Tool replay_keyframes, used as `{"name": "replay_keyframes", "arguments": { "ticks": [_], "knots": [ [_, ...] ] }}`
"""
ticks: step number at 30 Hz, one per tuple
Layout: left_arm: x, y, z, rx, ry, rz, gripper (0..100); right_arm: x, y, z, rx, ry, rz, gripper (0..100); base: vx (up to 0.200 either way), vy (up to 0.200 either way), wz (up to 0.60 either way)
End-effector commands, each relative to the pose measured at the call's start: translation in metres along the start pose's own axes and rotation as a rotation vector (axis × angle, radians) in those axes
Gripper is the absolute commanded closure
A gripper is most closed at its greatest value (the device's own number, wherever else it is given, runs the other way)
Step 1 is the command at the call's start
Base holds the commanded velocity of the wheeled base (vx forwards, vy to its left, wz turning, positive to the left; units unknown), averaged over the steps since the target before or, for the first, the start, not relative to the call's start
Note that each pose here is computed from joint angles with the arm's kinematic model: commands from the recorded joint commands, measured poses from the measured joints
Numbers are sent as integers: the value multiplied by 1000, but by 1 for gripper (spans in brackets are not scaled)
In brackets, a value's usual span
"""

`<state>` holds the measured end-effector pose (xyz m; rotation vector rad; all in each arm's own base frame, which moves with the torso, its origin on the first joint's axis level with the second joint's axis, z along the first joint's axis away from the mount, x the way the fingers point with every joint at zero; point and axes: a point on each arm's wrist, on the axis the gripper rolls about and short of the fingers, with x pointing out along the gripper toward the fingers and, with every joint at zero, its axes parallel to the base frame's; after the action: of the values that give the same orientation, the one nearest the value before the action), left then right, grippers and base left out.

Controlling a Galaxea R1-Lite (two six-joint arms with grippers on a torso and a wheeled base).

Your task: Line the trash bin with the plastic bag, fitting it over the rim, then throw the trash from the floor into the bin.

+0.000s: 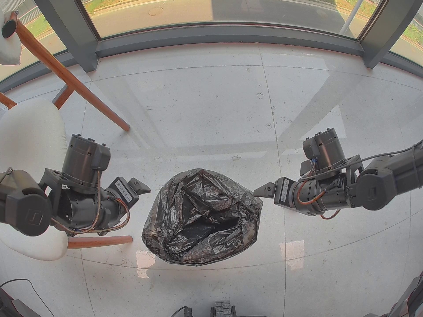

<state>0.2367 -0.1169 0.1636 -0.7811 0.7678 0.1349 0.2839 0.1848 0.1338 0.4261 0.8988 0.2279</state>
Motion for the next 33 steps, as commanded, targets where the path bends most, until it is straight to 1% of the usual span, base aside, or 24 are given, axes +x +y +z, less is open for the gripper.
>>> {"name": "replay_keyframes", "arguments": {
  "ticks": [1, 3, 4, 5, 7, 11, 14, 16, 17, 18, 19, 20, 22, 24, 33],
  "knots": [
    [27, -10, -4, 16, 24, 28, 0, 30, 1, 1, -20, -4, -1, 0, 0, 0, 0],
    [36, -13, -7, 30, 35, 41, 0, 41, 1, 1, -52, -9, 2, 0, 0, 0, 0],
    [42, -14, -9, 46, 42, 49, 0, 46, 0, 2, -84, -16, 5, 0, 0, 0, 0],
    [43, -14, -9, 48, 42, 52, 0, 46, 0, 2, -90, -17, 6, 0, 0, 0, 0],
    [44, -15, -10, 73, 45, 52, 0, 45, 3, 1, -140, -30, 23, 0, 0, 0, 0],
    [45, -14, -11, 82, 49, 55, 0, 45, 8, -12, -249, -18, 25, 0, 0, 0, 0],
    [45, -13, -11, 80, 49, 58, 0, 49, -3, -12, -353, -53, 19, 0, 0, 0, 0],
    [45, -12, -12, 79, 51, 62, 0, 54, -15, -11, -439, -94, 24, 0, 0, 0, 0],
    [45, -12, -12, 78, 50, 63, 0, 55, -16, -12, -449, -101, 25, 0, 0, 0, 0],
    [45, -11, -12, 77, 51, 68, 0, 62, -22, -15, -497, -126, 29, 0, 0, 0, 0],
    [45, -11, -12, 77, 51, 68, 0, 66, -23, -16, -513, -145, 38, 0, 0, 0, 0],
    [45, -11, -12, 76, 51, 68, 0, 68, -24, -17, -516, -154, 42, 0, 0, 0, 0],
    [45, -11, -12, 76, 51, 68, 0, 77, -24, -16, -517, -202, 66, 0, 0, 0, 0],
    [45, -11, -12, 74, 51, 68, 0, 83, -24, -16, -517, -218, 74, 0, 0, 0, 0],
    [46, -6, -15, 77, 57, 86, 0, 84, -21, -14, -512, -232, 84, 0, 0, 0, 0]
  ]
}}
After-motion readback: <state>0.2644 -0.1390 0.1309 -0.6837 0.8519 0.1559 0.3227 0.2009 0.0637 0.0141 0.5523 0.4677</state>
